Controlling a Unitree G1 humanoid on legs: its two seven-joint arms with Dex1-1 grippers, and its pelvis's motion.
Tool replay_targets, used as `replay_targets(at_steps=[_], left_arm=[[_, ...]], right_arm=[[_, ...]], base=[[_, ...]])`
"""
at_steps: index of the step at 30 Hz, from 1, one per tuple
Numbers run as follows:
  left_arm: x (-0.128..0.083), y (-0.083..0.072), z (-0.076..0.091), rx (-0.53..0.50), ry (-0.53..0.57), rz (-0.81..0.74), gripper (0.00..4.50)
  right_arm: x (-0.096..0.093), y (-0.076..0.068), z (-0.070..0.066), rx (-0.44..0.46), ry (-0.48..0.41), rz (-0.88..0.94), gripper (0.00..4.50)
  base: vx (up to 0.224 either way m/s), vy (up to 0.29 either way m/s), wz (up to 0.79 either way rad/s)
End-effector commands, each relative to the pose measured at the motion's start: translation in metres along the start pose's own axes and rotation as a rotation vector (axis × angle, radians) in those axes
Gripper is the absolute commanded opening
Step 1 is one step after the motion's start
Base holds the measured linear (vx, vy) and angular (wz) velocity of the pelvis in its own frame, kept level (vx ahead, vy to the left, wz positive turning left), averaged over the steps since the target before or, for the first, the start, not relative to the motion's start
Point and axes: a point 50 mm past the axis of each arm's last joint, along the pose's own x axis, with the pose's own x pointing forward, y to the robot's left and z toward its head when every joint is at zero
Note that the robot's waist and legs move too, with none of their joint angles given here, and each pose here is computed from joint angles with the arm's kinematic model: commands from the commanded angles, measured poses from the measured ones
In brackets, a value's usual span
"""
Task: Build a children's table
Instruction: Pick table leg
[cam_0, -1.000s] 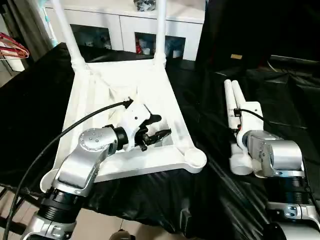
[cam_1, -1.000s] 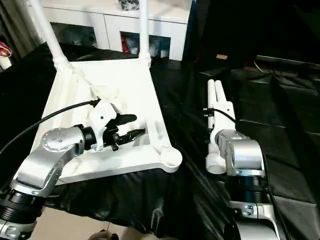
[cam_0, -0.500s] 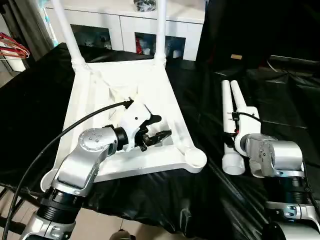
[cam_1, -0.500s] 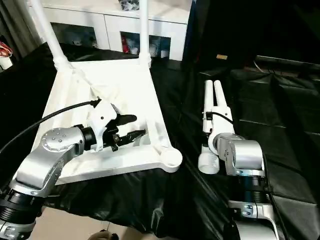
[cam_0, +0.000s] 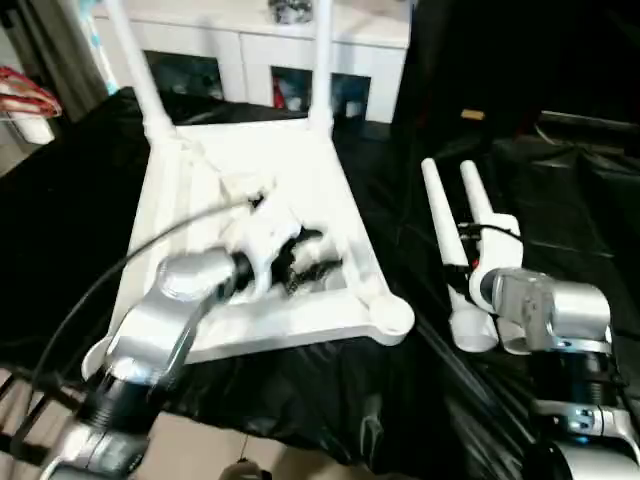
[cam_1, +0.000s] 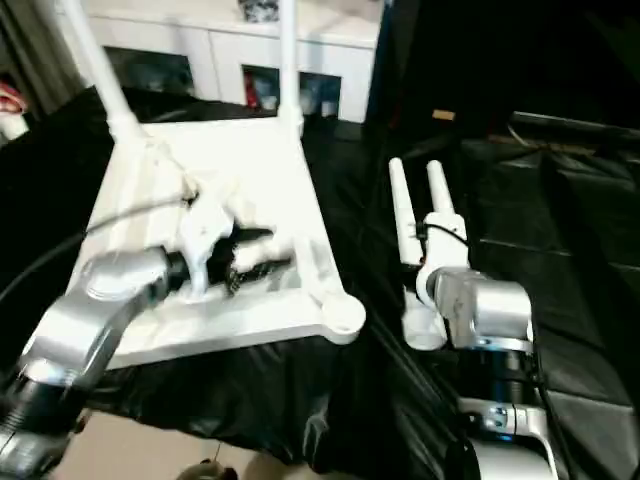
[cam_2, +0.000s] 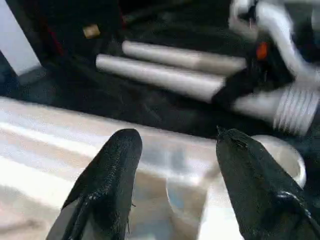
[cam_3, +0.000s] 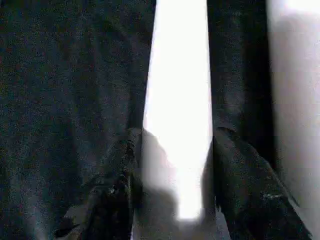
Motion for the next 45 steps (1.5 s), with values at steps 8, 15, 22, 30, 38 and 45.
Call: replay_targets(at_steps=[8, 15, 22, 30, 38, 45], left_arm=[[0.025, 0.023, 0.024, -0.251, -0.110, 0.118, 2.79], [0.047, 0.022, 0.038, -0.417, -0.182, 0.105, 2.79], [0.063, 0.031, 0.048, -0.540, -0.265, 0.158, 2.79], [0.058, 0.041, 0.066, -0.624, -0.394, 0.184, 2.46], [0.056, 0.051, 0.075, -0.661, -0.469, 0.240, 2.03], [0.055, 0.044, 0.084, -0.645, -0.521, 0.137, 1.96]], right_arm=[[-0.019, 0.026, 0.043, 0.044, -0.301, 0.270, 1.83], [-0.043, 0.062, 0.052, -0.062, -0.562, 0.586, 1.82], [-0.061, 0.099, 0.039, -0.144, -0.596, 0.858, 1.82], [-0.059, 0.105, 0.035, -0.172, -0.608, 0.887, 1.82], [-0.061, 0.106, 0.034, -0.179, -0.625, 0.897, 1.81], [-0.061, 0.106, 0.033, -0.176, -0.621, 0.899, 1.81]], base=[[0.000, 0.000, 0.00], [0.000, 0.000, 0.00], [0.000, 0.000, 0.00], [0.000, 0.000, 0.00], [0.000, 0.000, 0.00], [0.000, 0.000, 0.00]])
